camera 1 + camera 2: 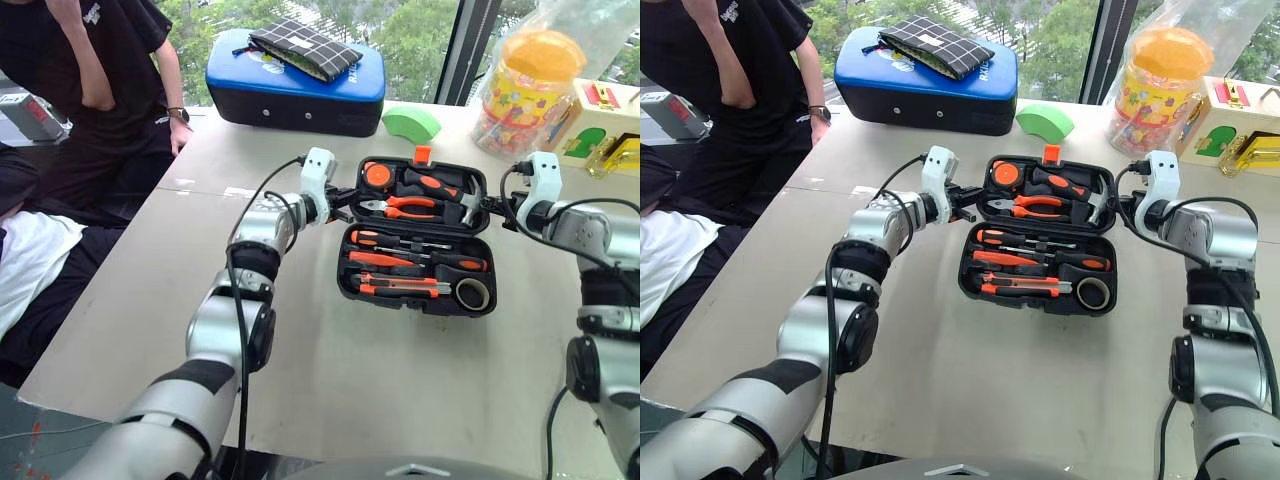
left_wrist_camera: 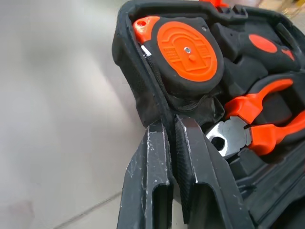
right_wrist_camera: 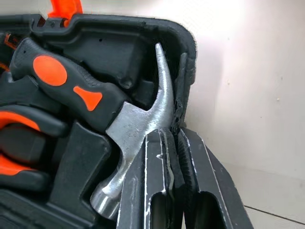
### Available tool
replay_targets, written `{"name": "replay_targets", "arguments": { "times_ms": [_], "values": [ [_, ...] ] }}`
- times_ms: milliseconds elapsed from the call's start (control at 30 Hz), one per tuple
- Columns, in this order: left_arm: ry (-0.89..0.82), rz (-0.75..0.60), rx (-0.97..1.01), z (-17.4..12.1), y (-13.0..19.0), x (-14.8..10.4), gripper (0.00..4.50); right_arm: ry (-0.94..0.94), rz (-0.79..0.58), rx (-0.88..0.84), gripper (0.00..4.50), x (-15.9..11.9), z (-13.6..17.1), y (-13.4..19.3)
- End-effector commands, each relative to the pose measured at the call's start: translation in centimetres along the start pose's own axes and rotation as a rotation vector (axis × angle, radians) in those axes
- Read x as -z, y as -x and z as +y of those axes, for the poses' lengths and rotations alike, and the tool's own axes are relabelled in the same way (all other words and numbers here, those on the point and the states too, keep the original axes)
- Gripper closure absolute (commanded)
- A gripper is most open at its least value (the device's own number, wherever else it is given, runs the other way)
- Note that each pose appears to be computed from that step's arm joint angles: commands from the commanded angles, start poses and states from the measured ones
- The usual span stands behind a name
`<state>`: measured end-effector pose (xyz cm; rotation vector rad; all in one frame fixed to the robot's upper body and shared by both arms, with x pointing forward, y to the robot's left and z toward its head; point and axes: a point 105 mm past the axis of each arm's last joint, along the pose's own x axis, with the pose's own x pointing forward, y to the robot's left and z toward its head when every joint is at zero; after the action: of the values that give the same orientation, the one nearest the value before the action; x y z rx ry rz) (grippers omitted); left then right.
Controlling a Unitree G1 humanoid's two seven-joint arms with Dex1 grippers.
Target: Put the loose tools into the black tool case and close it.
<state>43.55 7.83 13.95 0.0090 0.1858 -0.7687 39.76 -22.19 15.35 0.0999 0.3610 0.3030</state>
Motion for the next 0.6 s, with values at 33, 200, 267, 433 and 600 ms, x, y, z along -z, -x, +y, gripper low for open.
{"name": "replay_targets", "arguments": {
  "times_ms": [33, 200, 267, 433, 600],
  "values": [
    [-0.393, -0.155, 0.064, -2.1, 0.8, -2.9, 4.5, 0.181, -0.27, -0.138, 4.48, -4.0, 4.5, 2.8],
    [-0.541, -0.187, 0.087, -2.5, 1.9, -1.4, 4.5, 0.239, -0.327, -0.127, 4.48, -2.0, 4.7, 5.8],
    [-0.596, -0.19, 0.108, -2.6, 2.4, -0.9, 4.5, 0.29, -0.317, -0.13, 4.48, -0.8, 4.9, 7.1],
    [-0.715, -0.165, 0.168, -2.8, 3.9, 0.2, 4.5, 0.32, -0.287, -0.152, 4.48, 1.2, 5.5, 9.5],
    [-0.537, 0.003, 0.276, -0.7, 8.4, 0.9, 3.84, 0.462, -0.158, -0.179, 3.91, 4.3, 5.7, 13.0]
  ]
}}
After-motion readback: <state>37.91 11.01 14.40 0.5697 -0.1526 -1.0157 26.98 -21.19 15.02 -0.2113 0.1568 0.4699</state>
